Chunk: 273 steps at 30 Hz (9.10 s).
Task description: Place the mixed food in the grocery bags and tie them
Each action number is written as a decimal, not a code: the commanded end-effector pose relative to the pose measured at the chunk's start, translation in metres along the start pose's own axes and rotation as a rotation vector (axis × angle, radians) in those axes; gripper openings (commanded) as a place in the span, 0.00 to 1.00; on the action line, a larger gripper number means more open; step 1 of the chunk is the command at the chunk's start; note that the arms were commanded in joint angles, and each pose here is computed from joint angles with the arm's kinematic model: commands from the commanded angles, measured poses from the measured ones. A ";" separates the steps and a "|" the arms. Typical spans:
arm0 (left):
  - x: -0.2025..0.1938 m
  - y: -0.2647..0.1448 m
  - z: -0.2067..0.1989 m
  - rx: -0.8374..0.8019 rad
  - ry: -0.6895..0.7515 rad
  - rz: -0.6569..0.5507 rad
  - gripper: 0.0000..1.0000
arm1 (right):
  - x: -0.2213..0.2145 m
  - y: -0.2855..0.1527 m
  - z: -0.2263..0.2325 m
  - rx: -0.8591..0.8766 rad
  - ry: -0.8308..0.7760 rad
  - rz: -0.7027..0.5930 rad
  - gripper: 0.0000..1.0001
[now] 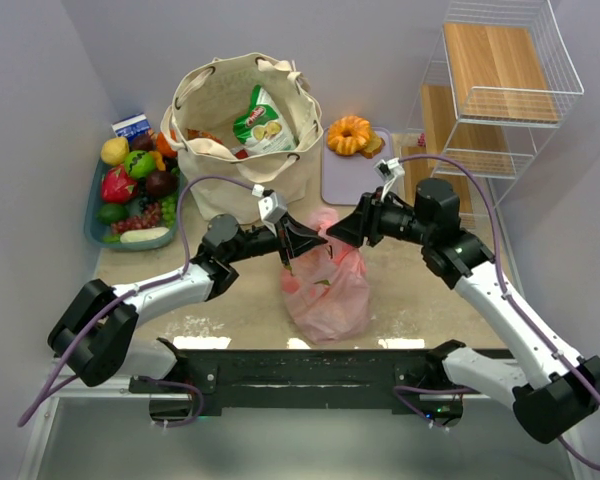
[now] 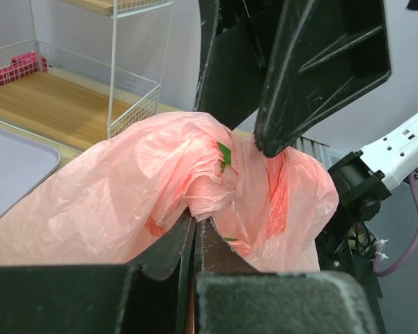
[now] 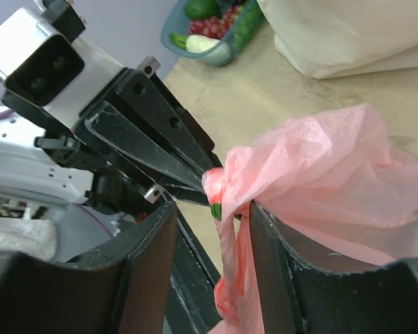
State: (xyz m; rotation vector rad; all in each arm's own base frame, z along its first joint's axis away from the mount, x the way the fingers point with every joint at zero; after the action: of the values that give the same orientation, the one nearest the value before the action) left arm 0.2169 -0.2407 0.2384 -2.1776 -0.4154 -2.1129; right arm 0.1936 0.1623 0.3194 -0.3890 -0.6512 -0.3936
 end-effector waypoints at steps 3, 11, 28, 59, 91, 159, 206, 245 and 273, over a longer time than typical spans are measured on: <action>0.007 0.002 0.003 0.021 0.013 -0.021 0.00 | 0.000 -0.029 0.004 -0.163 -0.107 0.018 0.64; 0.007 0.002 0.003 0.015 0.012 -0.016 0.00 | -0.003 -0.074 0.019 -0.321 -0.201 -0.013 0.79; 0.013 0.002 0.003 0.021 0.021 -0.023 0.00 | -0.028 -0.094 -0.005 -0.545 -0.197 0.098 0.46; 0.013 0.004 0.004 0.019 0.017 -0.013 0.00 | -0.054 -0.080 -0.010 -0.333 -0.164 0.107 0.50; 0.013 0.004 0.002 -0.001 0.013 -0.011 0.00 | -0.063 -0.031 -0.018 -0.230 -0.246 0.060 0.31; -0.041 -0.183 0.026 1.026 -0.349 0.014 0.00 | -0.003 -0.088 -0.158 -0.924 0.085 -0.569 0.00; 0.162 -0.163 0.150 1.232 0.037 0.244 0.92 | -0.050 0.068 -0.082 -0.700 -0.389 0.165 0.10; 0.142 -0.180 0.144 1.146 0.005 0.125 0.00 | 0.164 0.208 0.054 -0.117 -0.971 -0.417 0.00; 0.165 -0.175 0.142 0.890 0.099 -0.043 0.00 | 0.111 0.301 -0.047 -0.493 -1.057 -0.014 0.04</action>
State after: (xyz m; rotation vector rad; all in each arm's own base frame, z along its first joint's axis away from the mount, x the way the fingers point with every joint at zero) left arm 0.3143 -0.0136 0.3384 -1.6055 -1.0513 -1.3859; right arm 0.4457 0.3840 0.2807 -1.0418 -1.6284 -0.3401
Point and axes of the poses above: each gripper's point midway between its finger pads, its own y axis out along the fingers, its own z axis along the line the jaws close on, x = y × z, the point moved 10 cm from there along -y, back along the fingers, and after that the axes turned 11 degrees about y, right-handed, at the moved point
